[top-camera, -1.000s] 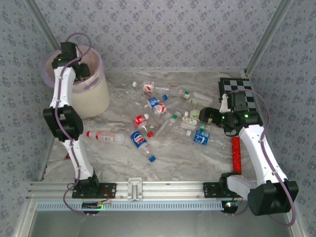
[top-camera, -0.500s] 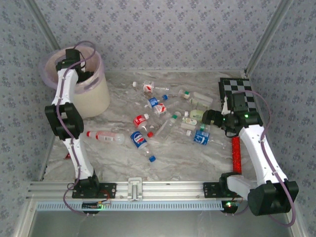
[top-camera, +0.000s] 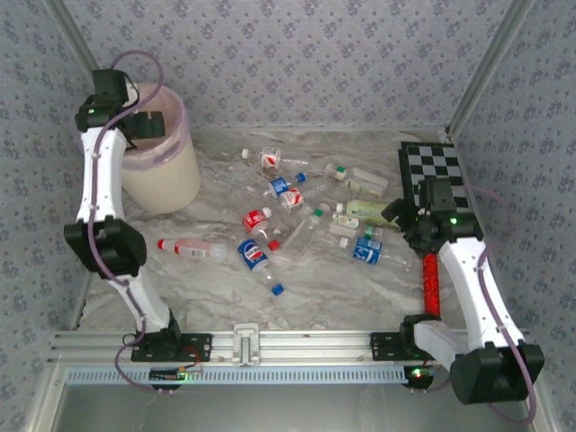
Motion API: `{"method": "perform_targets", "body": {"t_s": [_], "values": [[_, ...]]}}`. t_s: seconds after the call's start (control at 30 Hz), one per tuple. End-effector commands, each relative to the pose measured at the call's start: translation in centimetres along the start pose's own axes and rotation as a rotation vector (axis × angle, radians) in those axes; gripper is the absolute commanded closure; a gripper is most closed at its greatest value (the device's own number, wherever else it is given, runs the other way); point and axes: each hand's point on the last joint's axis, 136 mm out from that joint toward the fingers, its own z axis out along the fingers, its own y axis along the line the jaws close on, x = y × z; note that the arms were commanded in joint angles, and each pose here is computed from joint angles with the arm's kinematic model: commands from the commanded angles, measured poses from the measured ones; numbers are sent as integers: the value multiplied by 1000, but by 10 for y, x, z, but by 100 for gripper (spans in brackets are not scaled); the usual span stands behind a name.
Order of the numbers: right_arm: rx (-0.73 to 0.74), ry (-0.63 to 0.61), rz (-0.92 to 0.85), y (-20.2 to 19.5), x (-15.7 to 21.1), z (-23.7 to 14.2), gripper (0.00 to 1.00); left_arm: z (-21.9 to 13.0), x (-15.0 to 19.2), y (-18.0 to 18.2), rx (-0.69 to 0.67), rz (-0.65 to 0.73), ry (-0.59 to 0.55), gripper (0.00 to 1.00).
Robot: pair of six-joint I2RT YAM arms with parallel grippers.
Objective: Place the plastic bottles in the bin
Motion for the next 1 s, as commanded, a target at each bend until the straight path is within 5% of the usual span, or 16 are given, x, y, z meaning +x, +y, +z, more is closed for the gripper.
{"method": "perform_targets", "body": {"t_s": [0.0, 0.2, 0.43, 0.57, 0.77, 0.97], "values": [[32, 5, 315, -24, 23, 7, 12, -61, -26, -5, -77, 89, -155, 1], [107, -48, 424, -61, 37, 27, 13, -140, -30, -53, -83, 254, -293, 1], [121, -31, 482, -65, 41, 71, 11, -195, 48, -188, 495, 392, -348, 1], [137, -79, 466, -61, 26, 81, 7, -198, 105, -234, 737, 377, -278, 1], [162, -124, 465, -64, 12, 93, 3, -192, 157, -260, 837, 357, -185, 1], [177, -125, 486, -68, 5, 108, 5, -185, 168, -272, 864, 305, -148, 1]]}}
